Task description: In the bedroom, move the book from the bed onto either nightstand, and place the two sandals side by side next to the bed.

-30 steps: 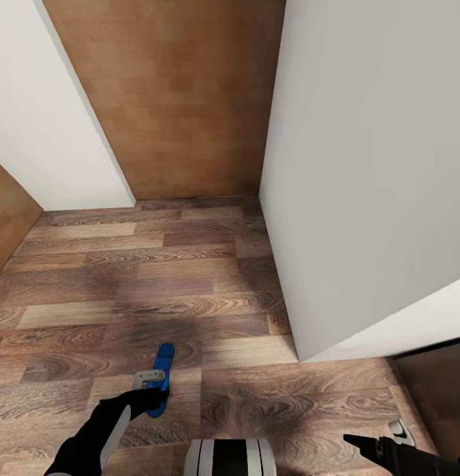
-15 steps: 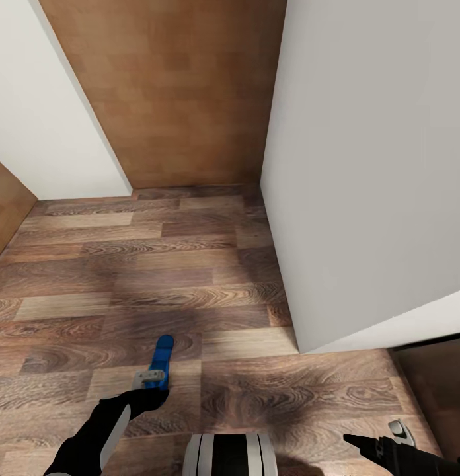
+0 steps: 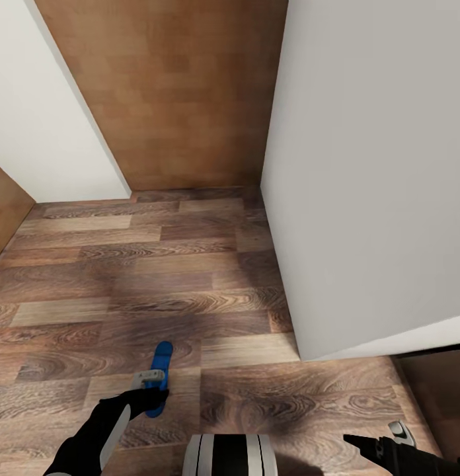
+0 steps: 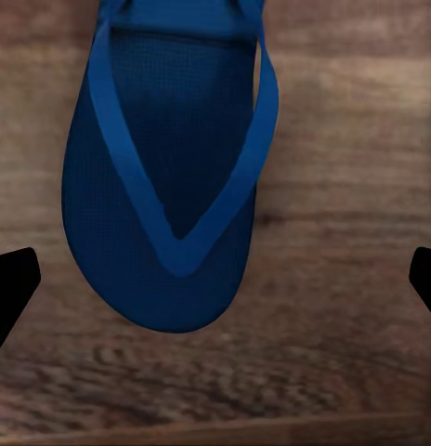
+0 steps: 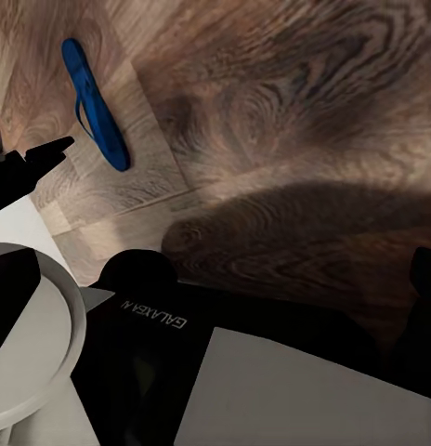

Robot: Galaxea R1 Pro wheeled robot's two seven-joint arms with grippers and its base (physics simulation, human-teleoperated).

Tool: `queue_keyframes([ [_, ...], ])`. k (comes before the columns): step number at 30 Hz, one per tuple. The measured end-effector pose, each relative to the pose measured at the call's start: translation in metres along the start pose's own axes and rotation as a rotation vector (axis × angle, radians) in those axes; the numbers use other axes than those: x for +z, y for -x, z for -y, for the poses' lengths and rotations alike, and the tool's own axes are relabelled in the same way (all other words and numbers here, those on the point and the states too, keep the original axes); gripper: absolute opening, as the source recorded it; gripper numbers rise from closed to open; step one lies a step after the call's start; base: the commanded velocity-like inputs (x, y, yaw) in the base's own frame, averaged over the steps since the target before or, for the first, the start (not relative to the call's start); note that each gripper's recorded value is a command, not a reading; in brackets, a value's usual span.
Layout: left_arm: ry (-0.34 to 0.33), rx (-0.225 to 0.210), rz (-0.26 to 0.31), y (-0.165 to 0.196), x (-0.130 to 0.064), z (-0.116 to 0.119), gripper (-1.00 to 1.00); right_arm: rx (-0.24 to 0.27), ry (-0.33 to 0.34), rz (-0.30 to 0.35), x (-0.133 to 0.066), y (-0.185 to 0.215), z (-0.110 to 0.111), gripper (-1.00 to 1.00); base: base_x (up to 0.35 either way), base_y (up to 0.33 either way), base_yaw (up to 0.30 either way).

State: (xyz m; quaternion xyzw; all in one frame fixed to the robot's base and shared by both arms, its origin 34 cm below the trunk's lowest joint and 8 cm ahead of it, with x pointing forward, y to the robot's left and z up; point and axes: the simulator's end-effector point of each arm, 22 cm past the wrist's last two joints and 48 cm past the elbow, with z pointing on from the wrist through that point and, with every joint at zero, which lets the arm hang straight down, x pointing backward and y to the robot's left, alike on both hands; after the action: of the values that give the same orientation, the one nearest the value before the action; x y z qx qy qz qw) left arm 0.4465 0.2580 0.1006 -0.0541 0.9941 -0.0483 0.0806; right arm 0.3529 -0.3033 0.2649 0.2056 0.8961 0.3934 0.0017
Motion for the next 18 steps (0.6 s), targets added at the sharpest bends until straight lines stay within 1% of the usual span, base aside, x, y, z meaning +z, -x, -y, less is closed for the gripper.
queue_keyframes([
  [7, 0.000, 0.000, 0.000, -0.0002, 0.0000, 0.0000, 1.00, 0.000, 0.000, 0.000, 0.0000, 0.0002, -0.0001, 1.00, 0.033, 0.000, 0.000],
  [13, 0.000, 0.000, 0.000, 0.0000, -0.0001, 0.0001, 1.00, -0.001, 0.000, 0.001, -0.0001, 0.0002, -0.0002, 1.00, 0.196, 0.000, 0.000],
  [18, 0.000, 0.000, 0.001, 0.0003, 0.0000, 0.0001, 1.00, 0.000, 0.000, 0.000, 0.0000, 0.0001, -0.0001, 1.00, 0.048, 0.000, 0.000],
])
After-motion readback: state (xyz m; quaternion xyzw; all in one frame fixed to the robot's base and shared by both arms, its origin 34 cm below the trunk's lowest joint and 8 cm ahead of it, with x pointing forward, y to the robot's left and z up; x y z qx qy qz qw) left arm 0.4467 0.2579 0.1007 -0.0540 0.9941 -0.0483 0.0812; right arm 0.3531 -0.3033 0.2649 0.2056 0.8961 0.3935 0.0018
